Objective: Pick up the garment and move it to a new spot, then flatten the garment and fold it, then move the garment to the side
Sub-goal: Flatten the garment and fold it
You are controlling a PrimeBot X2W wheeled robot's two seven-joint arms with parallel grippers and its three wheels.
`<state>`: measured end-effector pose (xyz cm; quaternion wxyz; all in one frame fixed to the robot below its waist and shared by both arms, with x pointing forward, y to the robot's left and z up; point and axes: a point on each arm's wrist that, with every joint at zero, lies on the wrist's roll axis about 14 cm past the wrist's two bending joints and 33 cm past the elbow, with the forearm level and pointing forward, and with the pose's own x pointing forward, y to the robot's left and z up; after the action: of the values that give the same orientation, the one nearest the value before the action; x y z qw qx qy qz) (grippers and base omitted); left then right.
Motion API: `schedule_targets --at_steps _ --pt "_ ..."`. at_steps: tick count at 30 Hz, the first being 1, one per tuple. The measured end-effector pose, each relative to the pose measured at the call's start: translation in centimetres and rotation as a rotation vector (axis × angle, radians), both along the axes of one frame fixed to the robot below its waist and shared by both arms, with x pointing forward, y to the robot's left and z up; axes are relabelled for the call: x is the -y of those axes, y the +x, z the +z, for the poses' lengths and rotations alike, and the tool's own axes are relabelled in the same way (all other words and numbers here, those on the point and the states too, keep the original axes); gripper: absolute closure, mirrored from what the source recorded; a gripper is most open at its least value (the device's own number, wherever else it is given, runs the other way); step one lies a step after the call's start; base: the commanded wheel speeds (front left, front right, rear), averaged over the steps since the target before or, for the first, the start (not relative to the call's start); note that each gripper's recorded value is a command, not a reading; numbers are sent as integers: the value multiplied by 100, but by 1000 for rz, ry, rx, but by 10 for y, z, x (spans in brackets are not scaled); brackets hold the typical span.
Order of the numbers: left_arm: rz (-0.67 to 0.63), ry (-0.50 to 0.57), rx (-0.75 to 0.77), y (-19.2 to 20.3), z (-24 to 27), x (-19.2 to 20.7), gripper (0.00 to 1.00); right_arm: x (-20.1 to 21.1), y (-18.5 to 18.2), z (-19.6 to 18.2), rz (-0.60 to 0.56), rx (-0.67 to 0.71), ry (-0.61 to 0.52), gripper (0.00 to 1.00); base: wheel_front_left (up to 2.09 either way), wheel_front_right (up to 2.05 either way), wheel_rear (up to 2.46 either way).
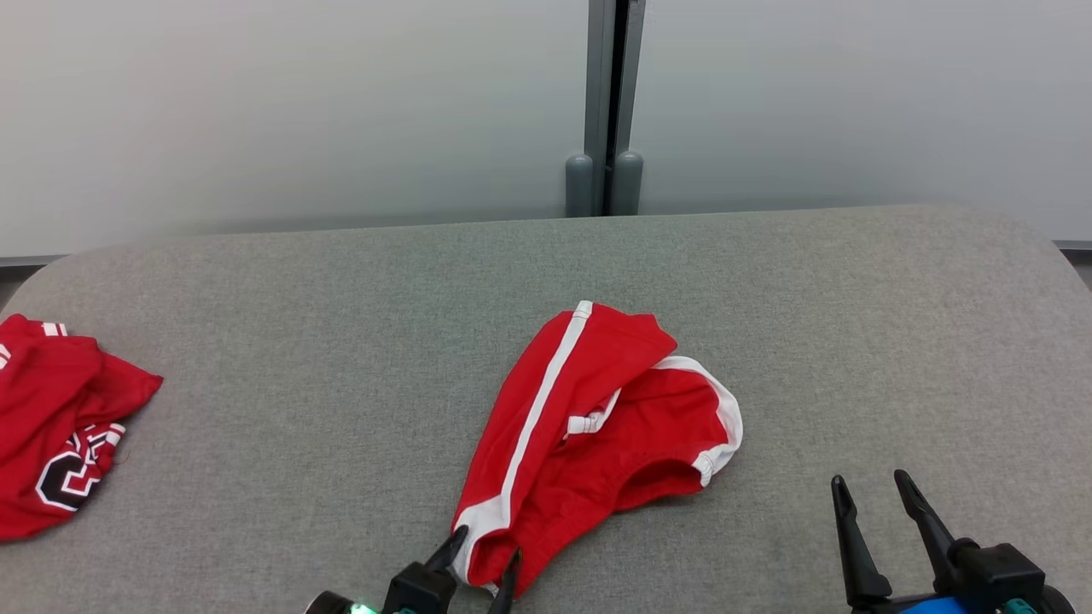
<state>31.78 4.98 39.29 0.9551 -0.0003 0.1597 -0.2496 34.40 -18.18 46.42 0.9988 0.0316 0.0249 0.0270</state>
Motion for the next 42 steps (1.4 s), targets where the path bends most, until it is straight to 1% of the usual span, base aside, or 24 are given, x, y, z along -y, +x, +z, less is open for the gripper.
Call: schedule_targets --at_steps 3,9,11,12,14,18,28,30,33,34,35,40,42 --pt "-23 18 -50 -8 -13 1 0 1 0 -1 -4 -3 0 0 0 0 0" --pt "-31 56 -97 -3 -27 -5 0 2 -1 -3 -8 -11 1 0 0 0 0" --pt "-37 69 -108 0 -31 -6 54 3 0 -3 -11 -10 1 0 0 0 0" --pt "-34 70 -111 3 -31 -6 100 4 0 -3 -13 -12 1 0 0 0 0" --pt "-27 76 -105 12 -30 -10 100 6 0 -4 -22 -15 2 0 0 0 0" --pt "5 94 -40 47 -14 -27 100 12 0 -6 -41 -20 3 0 0 0 0" --pt "105 189 143 146 42 -92 100 30 3 -14 -97 -46 -1 0 0 0 0" --pt "132 189 164 162 52 -102 100 34 5 -14 -109 -48 -3 0 0 0 0" --pt "158 193 163 175 55 -111 100 37 4 -17 -120 -59 -5 0 0 0 0" --pt "167 195 152 177 52 -114 58 38 4 -18 -121 -62 -5 0 0 0 0" --pt "173 203 137 178 48 -117 0 38 4 -19 -122 -64 -5 0 0 0 0" --pt "207 178 104 175 41 -121 0 36 6 -19 -118 -64 4 0 0 0 0" --pt "223 146 116 172 47 -120 0 34 7 -18 -110 -60 6 0 0 0 0"
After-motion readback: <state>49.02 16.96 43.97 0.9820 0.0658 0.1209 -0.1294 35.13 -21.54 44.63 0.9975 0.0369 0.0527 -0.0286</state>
